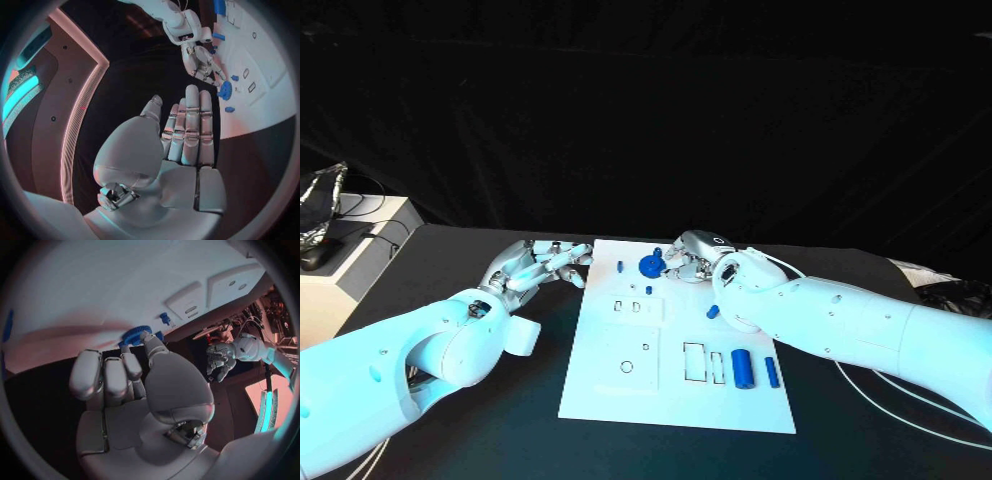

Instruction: Assemble the parts on the task board

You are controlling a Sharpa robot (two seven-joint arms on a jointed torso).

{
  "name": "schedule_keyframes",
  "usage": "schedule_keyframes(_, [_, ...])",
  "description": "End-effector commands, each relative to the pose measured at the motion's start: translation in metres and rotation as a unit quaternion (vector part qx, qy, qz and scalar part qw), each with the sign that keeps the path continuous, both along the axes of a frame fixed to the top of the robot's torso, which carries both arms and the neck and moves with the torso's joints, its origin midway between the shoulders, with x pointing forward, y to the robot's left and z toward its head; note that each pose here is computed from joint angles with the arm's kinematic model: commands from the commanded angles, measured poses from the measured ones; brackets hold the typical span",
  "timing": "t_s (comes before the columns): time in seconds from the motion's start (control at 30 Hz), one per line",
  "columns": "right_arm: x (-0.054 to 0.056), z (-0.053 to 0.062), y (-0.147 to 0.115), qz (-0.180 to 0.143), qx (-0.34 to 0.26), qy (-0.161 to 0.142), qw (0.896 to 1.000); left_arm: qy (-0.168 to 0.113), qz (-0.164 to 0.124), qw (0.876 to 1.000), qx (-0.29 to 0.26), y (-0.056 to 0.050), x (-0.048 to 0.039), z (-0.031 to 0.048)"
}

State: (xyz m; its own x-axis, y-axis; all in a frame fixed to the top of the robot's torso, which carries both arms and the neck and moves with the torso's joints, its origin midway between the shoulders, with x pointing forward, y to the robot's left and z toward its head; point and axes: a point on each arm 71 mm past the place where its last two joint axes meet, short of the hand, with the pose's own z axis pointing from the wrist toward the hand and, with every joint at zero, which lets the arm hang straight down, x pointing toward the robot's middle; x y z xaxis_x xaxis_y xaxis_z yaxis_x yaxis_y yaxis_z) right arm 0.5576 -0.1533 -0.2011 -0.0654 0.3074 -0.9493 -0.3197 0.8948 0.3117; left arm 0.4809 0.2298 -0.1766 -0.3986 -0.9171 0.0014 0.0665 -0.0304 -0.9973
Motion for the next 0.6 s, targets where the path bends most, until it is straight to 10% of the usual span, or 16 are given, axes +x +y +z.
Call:
schedule_keyframes(0.03, [-0.007, 0.01, -0.006, 0.013, 0.044, -0.047, 0.998, -0.002, -0.004, 1.0, -0.002, -0.001, -0.0005, 0.0001])
schedule_keyframes(0.3, [-0.028, 0.03, -0.063, 0.039, 0.129, -0.048, 0.99, -0.001, -0.003, 1.0, -0.002, 0.0, -0.0006, -0.0012])
schedule_keyframes(0.6, [-0.029, 0.033, -0.135, 0.033, 0.156, -0.028, 0.987, 0.005, -0.001, 1.0, -0.002, 0.003, -0.0033, -0.0091])
